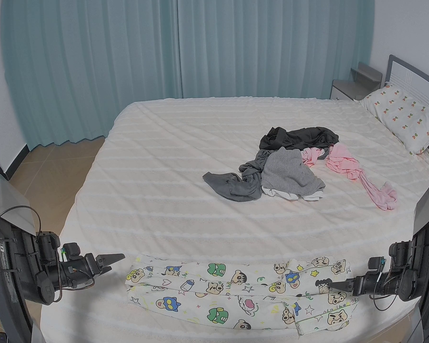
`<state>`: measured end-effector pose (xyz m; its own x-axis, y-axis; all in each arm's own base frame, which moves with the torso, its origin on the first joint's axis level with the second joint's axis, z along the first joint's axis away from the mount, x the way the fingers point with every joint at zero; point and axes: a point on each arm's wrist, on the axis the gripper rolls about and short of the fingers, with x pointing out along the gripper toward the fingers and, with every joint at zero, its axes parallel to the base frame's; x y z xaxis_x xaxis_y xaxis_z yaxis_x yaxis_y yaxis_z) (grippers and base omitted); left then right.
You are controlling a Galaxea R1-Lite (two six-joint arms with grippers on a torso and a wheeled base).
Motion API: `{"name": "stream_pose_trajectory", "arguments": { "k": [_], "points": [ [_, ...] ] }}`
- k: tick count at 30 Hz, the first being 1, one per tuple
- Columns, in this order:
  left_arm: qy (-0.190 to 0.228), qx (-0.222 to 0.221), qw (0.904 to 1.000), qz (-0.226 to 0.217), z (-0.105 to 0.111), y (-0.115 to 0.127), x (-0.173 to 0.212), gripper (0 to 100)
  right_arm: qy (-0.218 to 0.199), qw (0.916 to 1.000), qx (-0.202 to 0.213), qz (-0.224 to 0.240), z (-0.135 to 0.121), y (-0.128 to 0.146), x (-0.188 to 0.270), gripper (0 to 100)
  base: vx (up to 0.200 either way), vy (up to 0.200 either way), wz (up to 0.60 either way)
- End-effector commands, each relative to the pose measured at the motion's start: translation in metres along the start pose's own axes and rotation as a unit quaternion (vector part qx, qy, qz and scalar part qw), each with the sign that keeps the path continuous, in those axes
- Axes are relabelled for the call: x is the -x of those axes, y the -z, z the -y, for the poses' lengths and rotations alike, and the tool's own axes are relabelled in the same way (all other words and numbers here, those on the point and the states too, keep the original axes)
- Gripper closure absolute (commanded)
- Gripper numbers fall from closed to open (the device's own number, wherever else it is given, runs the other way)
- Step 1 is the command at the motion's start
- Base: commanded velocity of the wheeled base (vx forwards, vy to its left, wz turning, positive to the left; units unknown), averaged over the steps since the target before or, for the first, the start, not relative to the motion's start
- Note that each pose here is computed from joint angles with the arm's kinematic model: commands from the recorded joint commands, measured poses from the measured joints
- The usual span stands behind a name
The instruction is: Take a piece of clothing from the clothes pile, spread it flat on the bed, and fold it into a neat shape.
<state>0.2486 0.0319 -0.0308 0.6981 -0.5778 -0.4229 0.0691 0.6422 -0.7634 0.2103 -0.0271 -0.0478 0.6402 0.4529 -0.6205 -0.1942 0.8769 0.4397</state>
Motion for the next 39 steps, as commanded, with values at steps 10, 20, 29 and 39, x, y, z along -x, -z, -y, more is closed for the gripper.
{"name": "stream_pose_trajectory", "arguments": {
  "k": [10,20,29,39],
  "points": [
    [0.003,-0.006,1.0,0.004,0.0,-0.001,-0.001,0,0.017,0.9892,0.067,0.129,-0.028,-0.056,0.004,0,0.0,0.0,0.0],
    [0.003,-0.004,1.0,0.003,0.0,0.0,0.0,0,-0.031,0.9968,0.015,0.073,-0.1,-0.044,-0.084,0,0.0,0.0,0.0],
    [0.003,-0.005,1.0,0.003,0.0,0.0,0.0,0,-0.005,0.9993,0.011,0.035,-0.085,-0.019,-0.128,0,0.0,0.0,0.0],
    [0.003,-0.005,1.0,0.002,0.0,0.0,-0.001,0,-0.008,0.9991,0.013,0.04,-0.085,-0.02,-0.134,0,0.0,0.0,0.0]
  ]
}}
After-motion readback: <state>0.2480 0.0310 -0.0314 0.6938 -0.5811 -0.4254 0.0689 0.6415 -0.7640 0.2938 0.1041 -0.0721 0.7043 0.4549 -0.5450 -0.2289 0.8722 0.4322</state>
